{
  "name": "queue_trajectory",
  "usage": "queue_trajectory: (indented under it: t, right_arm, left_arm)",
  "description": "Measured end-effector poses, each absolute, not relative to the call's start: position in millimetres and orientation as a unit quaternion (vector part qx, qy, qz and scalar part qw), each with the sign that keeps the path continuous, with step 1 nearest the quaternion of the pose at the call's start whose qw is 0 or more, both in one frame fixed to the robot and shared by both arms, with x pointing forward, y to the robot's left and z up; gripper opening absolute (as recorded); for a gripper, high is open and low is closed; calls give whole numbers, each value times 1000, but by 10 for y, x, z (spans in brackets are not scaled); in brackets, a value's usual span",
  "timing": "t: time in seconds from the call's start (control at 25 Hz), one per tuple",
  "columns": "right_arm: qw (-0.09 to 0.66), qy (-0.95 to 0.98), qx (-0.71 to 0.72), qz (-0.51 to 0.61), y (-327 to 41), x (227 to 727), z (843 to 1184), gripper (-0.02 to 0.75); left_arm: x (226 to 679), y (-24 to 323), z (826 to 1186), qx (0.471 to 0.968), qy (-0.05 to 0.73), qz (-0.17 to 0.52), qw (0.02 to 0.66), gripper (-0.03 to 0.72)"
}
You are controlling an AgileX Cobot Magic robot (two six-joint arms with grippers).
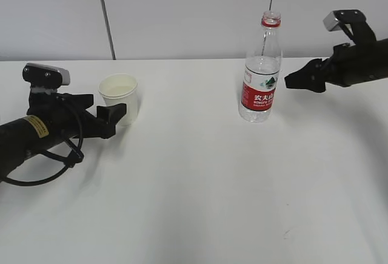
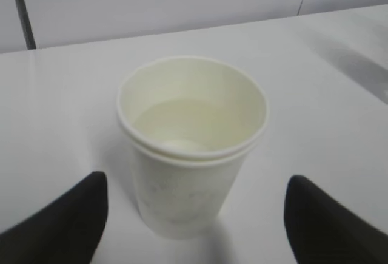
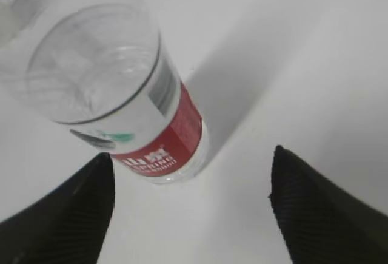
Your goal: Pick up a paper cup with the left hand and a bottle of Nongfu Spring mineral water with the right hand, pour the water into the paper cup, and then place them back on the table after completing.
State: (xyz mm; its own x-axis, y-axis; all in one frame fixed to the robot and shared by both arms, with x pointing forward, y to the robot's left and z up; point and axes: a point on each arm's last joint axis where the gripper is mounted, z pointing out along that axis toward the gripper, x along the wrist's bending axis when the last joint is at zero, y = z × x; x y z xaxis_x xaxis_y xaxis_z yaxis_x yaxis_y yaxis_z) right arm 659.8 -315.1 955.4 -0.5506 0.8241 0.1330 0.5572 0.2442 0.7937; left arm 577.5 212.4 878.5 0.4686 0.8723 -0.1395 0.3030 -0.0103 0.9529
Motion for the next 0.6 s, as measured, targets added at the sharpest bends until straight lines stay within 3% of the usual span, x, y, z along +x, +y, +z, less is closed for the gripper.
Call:
queue_trajectory:
  t: [0.24,0.6]
  right_arm:
    - [161,762,458,430,-3321,6543,9634,591]
    - [208,754,441,439,-3322,6491,10027,591]
  left_arm:
    - [5660,2148,8823,663,460,248,537,543]
    - [5601,2253,9270,660,495,273,495,543]
